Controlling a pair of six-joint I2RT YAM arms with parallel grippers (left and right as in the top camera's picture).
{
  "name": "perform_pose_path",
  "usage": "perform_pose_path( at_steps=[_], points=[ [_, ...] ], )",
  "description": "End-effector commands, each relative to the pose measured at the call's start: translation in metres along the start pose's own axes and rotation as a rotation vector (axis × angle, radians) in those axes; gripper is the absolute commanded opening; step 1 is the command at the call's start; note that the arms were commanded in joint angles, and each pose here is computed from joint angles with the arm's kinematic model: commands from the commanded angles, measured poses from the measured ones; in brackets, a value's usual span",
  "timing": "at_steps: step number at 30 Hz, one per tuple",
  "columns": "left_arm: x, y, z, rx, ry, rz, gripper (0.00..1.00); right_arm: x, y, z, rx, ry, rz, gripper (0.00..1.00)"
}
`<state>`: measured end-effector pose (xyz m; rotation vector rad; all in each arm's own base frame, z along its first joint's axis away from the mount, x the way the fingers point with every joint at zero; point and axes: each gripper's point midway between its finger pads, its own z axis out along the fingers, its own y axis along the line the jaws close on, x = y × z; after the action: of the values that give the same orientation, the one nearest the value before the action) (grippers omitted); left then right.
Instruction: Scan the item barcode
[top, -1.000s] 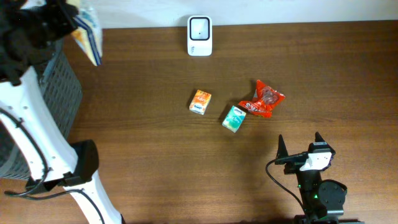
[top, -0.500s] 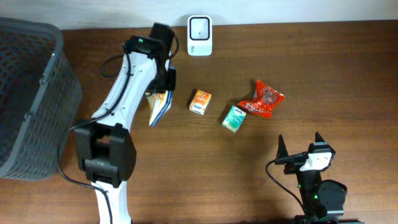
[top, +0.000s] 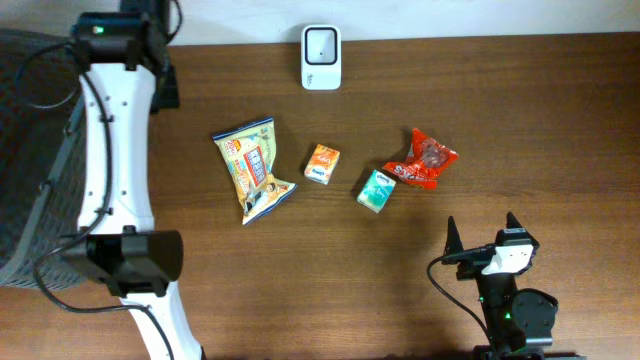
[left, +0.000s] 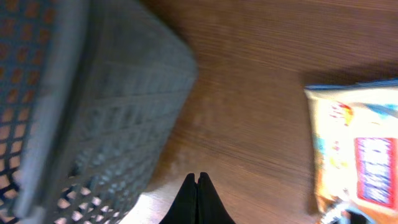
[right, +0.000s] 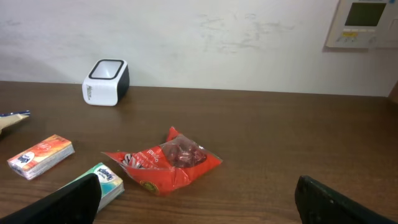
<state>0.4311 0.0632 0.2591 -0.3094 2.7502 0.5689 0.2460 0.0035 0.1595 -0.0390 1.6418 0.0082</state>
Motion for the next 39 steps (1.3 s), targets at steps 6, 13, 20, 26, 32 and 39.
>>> perform_pose_path(
  at_steps=[6,13,20,26,32,39],
  points=[
    [-0.028,0.075,0.023,-0.025,-0.077,-0.239,0.0,0.003,-0.002,0.0,0.008,0.002,0.012,0.98],
    [-0.047,0.081,0.023,-0.022,-0.151,-0.28,0.01,0.003,-0.002,0.0,0.008,0.002,0.012,0.98],
    [-0.027,0.026,-0.011,0.343,-0.114,-0.123,0.0,0.003,-0.002,0.0,0.008,0.002,0.012,0.98],
    [0.003,0.002,-0.024,0.49,0.004,-0.098,0.34,0.003,-0.002,0.0,0.008,0.002,0.012,0.98],
    [-0.002,0.014,-0.044,0.469,-0.083,-0.06,0.78,0.003,-0.002,0.0,0.008,0.002,0.012,0.98],
    [0.002,0.038,-0.159,0.577,-0.398,-0.079,0.99,0.003,-0.002,0.0,0.008,0.002,0.012,0.99]
  ],
)
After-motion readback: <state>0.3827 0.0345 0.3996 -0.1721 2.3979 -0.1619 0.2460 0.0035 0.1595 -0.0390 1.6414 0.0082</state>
